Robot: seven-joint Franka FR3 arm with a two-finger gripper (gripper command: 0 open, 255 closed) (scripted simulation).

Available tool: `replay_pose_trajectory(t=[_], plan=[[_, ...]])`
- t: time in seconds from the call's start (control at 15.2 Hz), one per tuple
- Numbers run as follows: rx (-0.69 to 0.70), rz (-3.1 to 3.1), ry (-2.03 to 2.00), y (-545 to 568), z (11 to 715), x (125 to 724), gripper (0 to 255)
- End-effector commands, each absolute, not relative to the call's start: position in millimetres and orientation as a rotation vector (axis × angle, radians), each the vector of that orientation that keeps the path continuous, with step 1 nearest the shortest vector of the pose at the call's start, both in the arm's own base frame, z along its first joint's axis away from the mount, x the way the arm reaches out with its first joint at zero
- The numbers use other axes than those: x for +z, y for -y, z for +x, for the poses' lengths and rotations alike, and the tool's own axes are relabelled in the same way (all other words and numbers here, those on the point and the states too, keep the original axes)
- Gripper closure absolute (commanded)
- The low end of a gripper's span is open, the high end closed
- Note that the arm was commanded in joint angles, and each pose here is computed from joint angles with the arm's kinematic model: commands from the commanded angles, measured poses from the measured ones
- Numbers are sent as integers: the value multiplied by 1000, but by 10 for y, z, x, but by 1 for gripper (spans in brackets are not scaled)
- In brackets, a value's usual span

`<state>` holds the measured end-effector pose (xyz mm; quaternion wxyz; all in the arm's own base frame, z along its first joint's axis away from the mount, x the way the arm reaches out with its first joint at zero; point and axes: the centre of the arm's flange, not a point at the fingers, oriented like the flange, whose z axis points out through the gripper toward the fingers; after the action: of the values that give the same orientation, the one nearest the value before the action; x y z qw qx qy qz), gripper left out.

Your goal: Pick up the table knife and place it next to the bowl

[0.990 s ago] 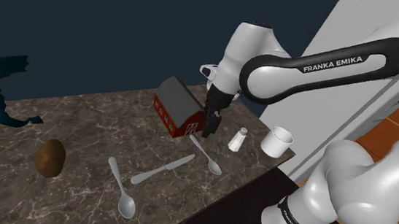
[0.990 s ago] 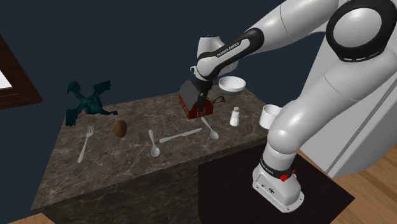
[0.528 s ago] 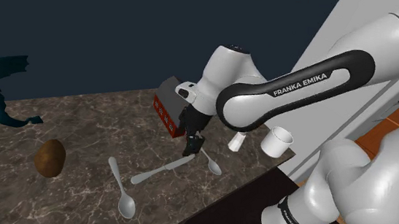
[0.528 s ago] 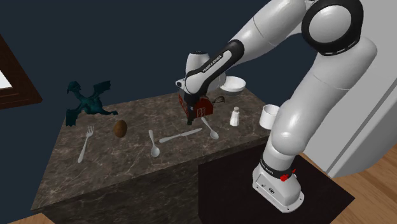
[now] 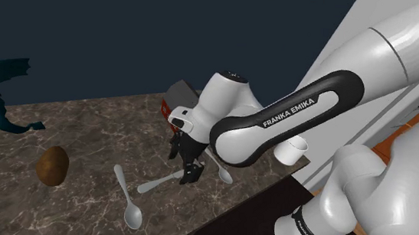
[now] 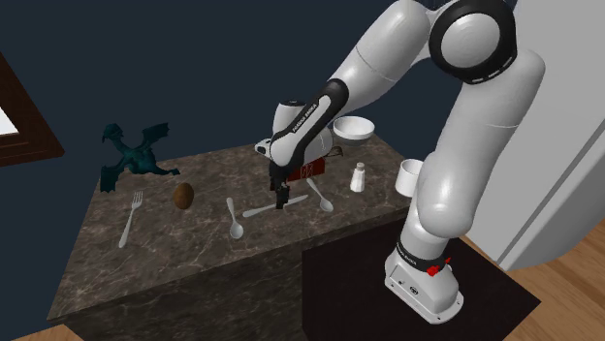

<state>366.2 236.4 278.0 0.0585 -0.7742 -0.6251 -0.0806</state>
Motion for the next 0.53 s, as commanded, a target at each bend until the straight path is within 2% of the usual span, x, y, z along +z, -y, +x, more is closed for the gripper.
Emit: replay_pose_trajectory(t=[0.0, 0.46], plan=[[-246, -2343, 1897, -2389, 3664, 2670, 0], [-246, -2343, 1897, -2415, 3671, 2537, 0]])
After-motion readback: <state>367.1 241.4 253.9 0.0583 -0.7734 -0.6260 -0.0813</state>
